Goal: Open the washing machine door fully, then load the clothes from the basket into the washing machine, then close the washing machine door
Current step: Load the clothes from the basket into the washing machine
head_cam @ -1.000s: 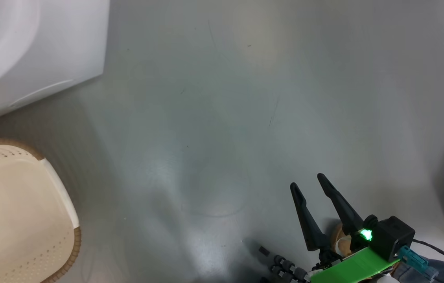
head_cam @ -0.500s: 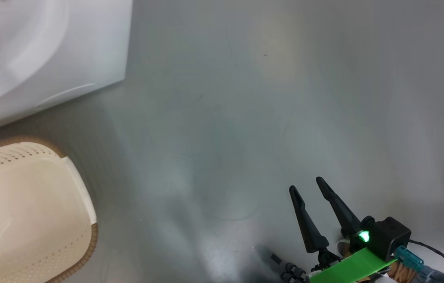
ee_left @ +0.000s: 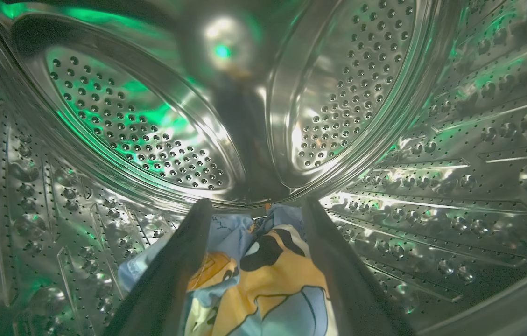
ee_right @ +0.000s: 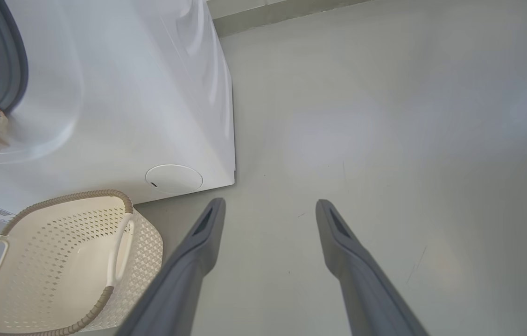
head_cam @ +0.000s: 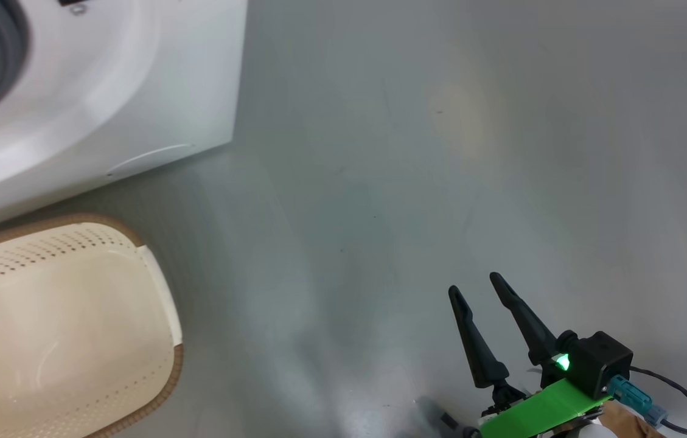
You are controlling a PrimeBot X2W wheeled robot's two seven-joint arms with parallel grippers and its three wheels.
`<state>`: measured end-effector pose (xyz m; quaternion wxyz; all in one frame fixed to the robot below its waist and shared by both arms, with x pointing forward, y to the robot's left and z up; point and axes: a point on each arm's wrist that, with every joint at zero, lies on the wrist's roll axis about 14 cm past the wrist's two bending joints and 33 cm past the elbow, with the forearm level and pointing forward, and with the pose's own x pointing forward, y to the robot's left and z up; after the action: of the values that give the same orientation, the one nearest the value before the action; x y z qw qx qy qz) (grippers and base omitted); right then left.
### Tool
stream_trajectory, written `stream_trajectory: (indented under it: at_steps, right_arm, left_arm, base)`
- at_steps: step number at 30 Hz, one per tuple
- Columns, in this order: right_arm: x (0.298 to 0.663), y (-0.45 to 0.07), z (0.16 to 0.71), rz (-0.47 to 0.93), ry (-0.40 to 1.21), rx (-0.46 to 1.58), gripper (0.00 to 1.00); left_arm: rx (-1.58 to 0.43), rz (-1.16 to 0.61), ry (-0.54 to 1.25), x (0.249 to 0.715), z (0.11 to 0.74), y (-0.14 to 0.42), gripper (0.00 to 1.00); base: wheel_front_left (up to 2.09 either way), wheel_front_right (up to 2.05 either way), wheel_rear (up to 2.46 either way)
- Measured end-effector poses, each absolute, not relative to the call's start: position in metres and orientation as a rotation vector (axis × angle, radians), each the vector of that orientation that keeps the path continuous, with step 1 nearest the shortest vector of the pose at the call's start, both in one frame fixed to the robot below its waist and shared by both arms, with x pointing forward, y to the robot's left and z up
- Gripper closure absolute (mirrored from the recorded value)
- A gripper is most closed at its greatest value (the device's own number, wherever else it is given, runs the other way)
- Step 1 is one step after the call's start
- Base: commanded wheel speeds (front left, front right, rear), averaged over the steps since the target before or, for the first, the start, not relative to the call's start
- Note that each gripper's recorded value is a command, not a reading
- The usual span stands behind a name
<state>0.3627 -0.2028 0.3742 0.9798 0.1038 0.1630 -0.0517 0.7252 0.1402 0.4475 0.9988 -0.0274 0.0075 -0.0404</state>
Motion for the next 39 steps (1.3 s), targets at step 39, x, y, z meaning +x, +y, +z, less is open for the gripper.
stream_trajectory:
  at_steps: [39]
  right_arm:
    - [0.419,-0.147,0.386,0.124,0.234,0.177,0.00]
  left_arm:
    - [-0.126,-0.087,0.090,0.558,0.421,0.175,0.00]
  base:
    - [0.00,0.00,0.00]
